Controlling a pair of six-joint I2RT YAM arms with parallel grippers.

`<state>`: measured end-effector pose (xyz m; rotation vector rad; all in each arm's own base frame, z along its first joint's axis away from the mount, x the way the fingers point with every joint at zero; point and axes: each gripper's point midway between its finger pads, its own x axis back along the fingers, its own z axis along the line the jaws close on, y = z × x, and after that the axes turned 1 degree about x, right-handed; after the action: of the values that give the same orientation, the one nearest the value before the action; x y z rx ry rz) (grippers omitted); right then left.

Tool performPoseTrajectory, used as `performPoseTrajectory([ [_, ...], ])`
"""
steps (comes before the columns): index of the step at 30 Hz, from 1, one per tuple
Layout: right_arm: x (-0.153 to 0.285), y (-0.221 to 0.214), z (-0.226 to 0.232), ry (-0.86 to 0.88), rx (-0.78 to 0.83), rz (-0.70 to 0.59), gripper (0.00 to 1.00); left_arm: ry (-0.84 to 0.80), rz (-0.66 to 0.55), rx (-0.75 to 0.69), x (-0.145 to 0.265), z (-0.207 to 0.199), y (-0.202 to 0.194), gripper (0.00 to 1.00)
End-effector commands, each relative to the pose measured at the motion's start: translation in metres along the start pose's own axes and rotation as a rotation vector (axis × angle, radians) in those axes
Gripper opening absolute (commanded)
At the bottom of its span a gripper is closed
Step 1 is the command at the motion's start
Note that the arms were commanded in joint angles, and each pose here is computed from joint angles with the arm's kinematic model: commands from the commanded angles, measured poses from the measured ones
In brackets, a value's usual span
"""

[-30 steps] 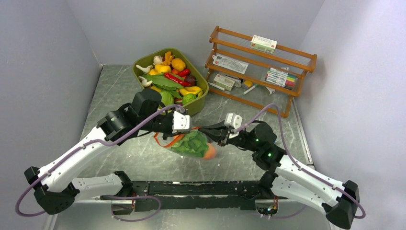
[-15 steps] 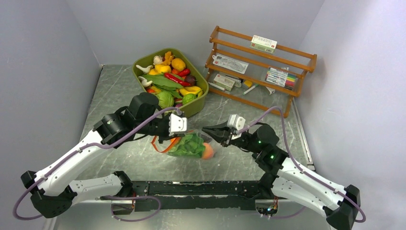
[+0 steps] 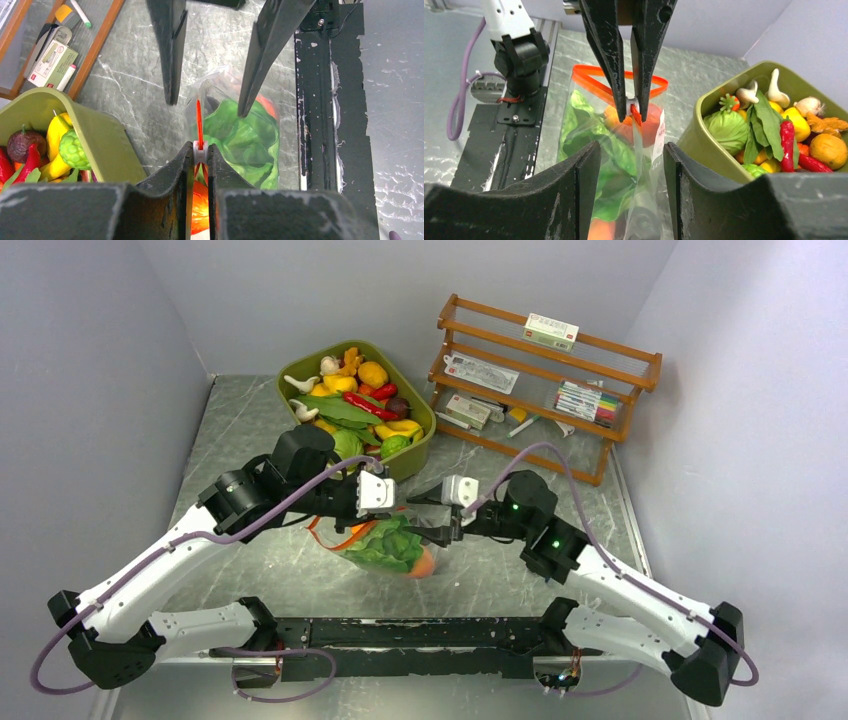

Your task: Place the food in the zip-top bag and seal the zipper

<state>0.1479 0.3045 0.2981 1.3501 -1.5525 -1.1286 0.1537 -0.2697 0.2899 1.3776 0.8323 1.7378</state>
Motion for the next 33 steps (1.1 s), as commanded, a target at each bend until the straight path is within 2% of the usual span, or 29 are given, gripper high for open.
performPoseTrajectory([
  [1,-0.011,0.004,-0.003,0.044,0.033,0.004,0.49,-0.004,-0.075,-0.045,0.000,0.003,0.018,0.07],
  [7,-0.022,0.010,-0.010,0.054,0.046,-0.011,0.45,-0.007,-0.076,-0.046,0.000,0.001,0.017,0.07],
  [16,-0.028,0.009,-0.010,0.068,0.031,-0.017,0.26,-0.017,-0.071,-0.049,-0.003,-0.001,0.012,0.07],
  [18,-0.028,0.010,-0.011,0.067,0.032,-0.018,0.19,-0.017,-0.066,-0.046,-0.005,-0.001,0.009,0.07],
  [20,-0.027,0.012,-0.013,0.055,0.033,-0.027,0.03,-0.020,-0.057,-0.043,-0.006,-0.001,0.006,0.07],
  [21,-0.027,0.014,-0.014,0.042,0.032,-0.032,0.00,-0.017,-0.047,-0.040,-0.007,0.000,0.004,0.07],
  [26,-0.019,0.022,-0.022,-0.022,0.029,-0.068,0.00,0.005,0.022,-0.018,-0.007,0.002,-0.014,0.07],
  [33,-0.006,0.030,-0.031,-0.127,0.018,-0.126,0.00,0.048,0.013,-0.034,0.007,0.005,-0.006,0.07],
])
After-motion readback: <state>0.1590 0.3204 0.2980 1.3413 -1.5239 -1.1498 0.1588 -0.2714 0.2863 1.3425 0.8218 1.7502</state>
